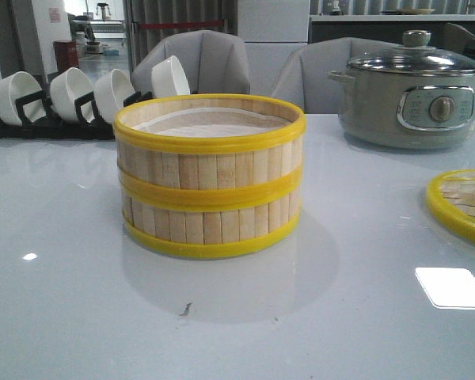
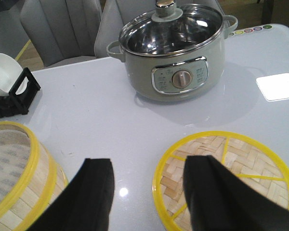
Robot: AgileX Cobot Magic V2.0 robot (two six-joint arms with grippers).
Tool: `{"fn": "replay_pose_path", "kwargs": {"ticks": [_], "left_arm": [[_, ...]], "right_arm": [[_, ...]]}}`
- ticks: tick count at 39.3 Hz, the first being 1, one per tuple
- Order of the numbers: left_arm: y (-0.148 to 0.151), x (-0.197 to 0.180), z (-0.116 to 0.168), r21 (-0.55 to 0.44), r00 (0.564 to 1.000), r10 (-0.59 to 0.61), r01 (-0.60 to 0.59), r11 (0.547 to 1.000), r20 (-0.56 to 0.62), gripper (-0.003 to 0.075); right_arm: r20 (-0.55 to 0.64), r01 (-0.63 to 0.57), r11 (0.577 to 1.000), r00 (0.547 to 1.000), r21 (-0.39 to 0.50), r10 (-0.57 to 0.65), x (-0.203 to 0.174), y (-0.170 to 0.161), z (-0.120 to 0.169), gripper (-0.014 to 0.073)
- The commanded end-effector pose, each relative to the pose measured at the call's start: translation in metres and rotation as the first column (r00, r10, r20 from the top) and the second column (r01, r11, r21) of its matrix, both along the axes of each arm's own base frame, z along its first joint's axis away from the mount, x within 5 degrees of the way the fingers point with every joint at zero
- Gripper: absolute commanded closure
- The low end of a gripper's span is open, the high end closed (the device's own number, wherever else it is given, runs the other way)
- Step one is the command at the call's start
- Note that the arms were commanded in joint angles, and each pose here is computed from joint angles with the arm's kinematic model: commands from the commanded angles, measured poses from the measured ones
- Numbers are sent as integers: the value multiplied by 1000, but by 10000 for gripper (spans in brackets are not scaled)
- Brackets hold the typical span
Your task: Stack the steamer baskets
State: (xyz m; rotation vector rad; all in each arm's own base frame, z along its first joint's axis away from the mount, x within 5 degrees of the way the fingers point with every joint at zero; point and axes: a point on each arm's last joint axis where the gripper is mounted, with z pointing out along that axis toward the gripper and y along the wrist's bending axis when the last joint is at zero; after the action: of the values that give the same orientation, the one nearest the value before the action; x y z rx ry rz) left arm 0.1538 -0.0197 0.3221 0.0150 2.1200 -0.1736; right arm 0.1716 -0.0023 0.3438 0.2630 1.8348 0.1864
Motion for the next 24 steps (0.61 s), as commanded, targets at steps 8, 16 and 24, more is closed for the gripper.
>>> {"fn": "replay_pose_path", "kwargs": {"ticks": [8,16,24], "left_arm": [[-1,4,17,-21,991,6,-4,1000,130,635],[-1,4,17,-21,991,6,-4,1000,130,635],[-1,4,17,-21,991,6,-4,1000,130,635]], "right_arm": [[107,3,1000,994,-10,-1,1,0,19,270],[40,0,1000,999,-9,0,-1,0,14,531],[37,0,1000,999,-10,0,-1,0,13,529]]}}
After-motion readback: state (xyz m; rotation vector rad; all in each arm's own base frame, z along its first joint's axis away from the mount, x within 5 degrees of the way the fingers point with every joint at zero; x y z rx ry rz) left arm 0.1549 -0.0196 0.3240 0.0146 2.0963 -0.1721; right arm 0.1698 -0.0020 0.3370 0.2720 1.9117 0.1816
